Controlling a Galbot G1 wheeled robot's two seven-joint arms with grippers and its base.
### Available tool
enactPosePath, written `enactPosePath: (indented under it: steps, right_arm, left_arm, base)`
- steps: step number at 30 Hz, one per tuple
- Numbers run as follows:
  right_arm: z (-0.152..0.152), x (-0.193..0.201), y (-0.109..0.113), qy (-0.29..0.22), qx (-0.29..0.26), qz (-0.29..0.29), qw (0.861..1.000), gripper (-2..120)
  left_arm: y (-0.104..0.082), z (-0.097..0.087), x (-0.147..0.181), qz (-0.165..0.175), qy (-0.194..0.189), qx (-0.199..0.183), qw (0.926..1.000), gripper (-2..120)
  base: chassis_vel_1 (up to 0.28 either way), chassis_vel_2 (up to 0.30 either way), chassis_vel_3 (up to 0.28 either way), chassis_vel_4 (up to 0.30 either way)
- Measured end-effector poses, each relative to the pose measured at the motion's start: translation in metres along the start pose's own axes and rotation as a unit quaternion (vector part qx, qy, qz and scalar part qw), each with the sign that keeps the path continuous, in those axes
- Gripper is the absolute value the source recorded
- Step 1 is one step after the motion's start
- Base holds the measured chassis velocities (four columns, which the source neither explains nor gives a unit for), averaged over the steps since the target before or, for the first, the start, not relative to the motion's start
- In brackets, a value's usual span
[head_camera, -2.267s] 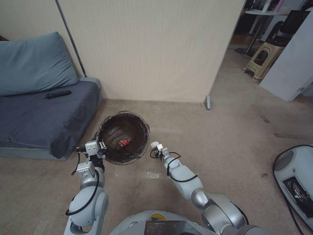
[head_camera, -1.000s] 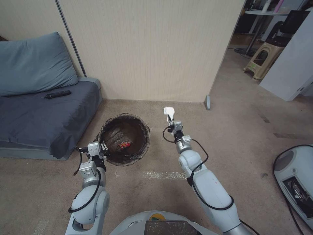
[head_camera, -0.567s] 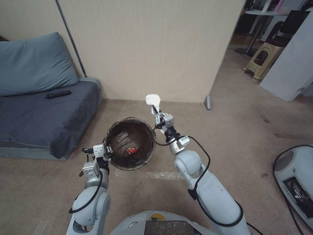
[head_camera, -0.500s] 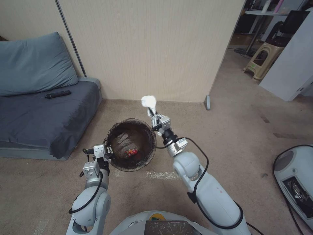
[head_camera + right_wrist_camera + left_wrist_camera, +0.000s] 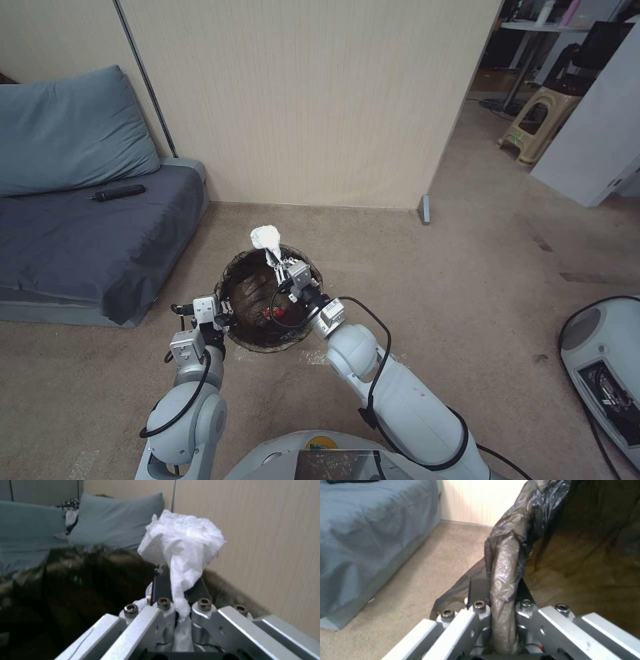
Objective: Pick up the trash bin, then pick up the garbage from the floor and place it into the trash bin.
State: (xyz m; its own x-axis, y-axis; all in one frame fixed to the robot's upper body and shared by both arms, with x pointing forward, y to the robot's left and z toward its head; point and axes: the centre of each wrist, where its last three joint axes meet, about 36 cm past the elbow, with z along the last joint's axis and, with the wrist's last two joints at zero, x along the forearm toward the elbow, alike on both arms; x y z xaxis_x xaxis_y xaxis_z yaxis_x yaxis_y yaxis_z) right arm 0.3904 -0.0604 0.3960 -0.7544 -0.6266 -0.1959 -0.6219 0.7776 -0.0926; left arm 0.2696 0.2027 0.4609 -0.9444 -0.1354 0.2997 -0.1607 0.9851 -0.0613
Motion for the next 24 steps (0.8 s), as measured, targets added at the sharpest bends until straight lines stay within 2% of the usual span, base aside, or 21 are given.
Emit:
enactPosePath:
  steps: [11,20,23,24]
  right_arm:
    - [0.030,0.004,0.006,0.046,-0.007,-0.005,0.999,0]
    - [0.039,0.008,0.011,0.062,-0.013,-0.006,0.998,-2]
    - [0.042,0.011,0.012,0.067,-0.012,-0.006,0.998,10]
    - [0.042,0.011,0.012,0.067,-0.012,-0.006,0.998,10]
  left_arm:
    - [-0.002,-0.002,0.001,0.001,-0.004,0.004,1.0000,0]
    - [-0.001,-0.004,0.001,-0.004,-0.009,0.009,0.9999,0]
    - [-0.001,-0.004,0.000,-0.005,-0.009,0.010,0.9999,0]
    - [-0.001,-0.004,0.000,-0.005,-0.009,0.010,0.9999,0]
  base:
    - [0.000,0.000,0.000,0.000]
    - [0.000,0.000,0.000,0.000]
    - [0.000,0.000,0.000,0.000]
    - [0.000,0.000,0.000,0.000]
